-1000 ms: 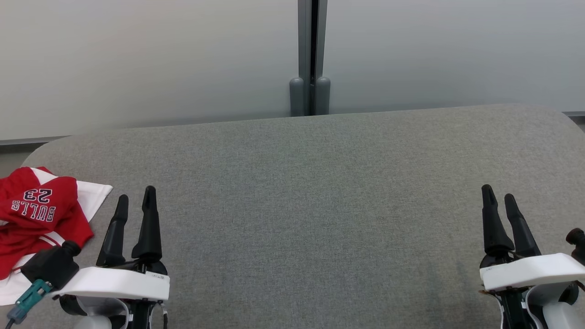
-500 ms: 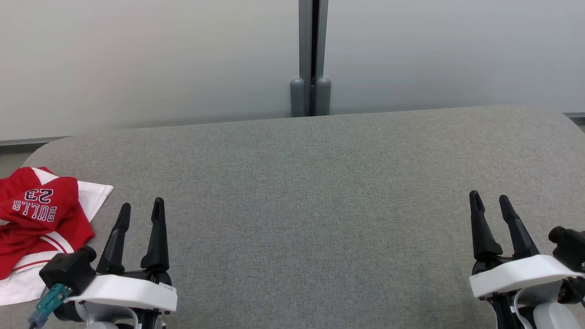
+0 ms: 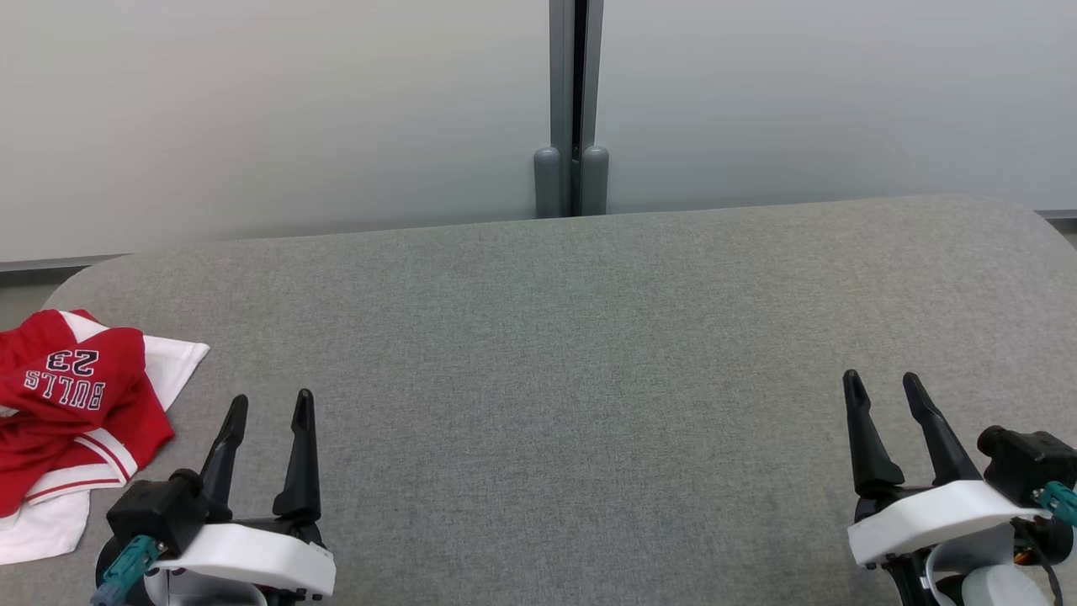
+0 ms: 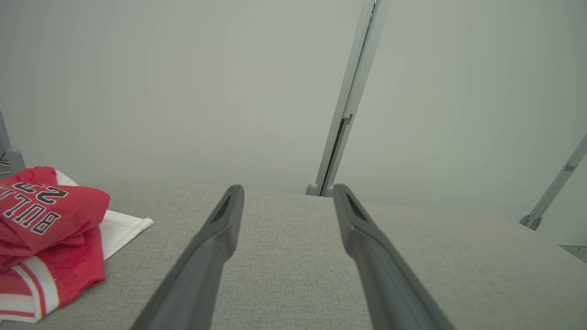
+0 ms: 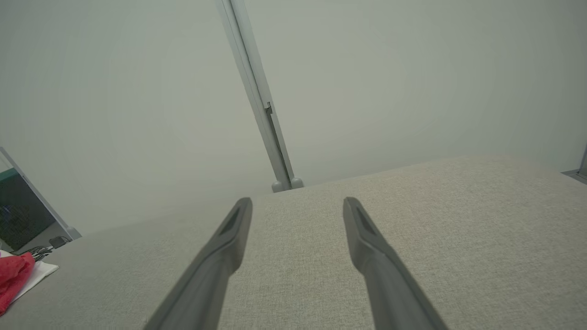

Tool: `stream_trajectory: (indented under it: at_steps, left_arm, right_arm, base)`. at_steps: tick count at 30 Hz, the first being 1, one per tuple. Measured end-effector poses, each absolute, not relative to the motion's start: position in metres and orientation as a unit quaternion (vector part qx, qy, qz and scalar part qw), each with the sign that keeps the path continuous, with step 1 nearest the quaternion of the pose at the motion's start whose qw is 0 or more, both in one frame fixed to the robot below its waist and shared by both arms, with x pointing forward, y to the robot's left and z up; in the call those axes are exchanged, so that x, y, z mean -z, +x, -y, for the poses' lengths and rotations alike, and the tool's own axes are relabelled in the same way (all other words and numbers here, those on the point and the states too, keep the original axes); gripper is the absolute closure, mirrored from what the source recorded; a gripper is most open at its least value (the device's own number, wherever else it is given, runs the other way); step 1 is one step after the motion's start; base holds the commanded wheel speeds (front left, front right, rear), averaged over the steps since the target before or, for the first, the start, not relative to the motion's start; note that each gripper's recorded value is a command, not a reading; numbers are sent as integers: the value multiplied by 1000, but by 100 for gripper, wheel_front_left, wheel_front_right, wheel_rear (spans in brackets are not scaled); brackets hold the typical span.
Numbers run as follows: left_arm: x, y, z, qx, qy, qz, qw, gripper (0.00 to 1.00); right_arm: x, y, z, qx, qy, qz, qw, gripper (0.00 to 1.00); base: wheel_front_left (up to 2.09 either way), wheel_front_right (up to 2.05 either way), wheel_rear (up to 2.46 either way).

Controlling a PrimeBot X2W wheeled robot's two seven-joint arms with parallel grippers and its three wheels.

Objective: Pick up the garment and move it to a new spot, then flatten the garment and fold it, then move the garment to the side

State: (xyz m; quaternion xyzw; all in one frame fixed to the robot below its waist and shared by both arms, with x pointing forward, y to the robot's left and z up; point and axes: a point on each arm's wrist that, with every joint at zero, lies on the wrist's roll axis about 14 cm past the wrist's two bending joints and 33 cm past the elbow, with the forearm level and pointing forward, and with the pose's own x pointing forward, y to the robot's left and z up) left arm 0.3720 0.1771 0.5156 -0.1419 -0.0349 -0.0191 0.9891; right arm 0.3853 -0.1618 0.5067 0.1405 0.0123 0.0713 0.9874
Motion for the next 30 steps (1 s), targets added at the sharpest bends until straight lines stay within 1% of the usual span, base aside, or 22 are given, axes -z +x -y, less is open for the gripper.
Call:
stream_trajectory:
  at_steps: [18,30]
  left_arm:
    - [-500,367,-173,23,-68,19,997,0]
    - [-488,364,-172,24,-53,4,998,0]
  right_arm:
    - [-496,381,158,-77,85,-23,993,0]
    - [-493,380,153,-82,74,-24,994,0]
  base:
    - [0,0,0]
    - [0,0,0]
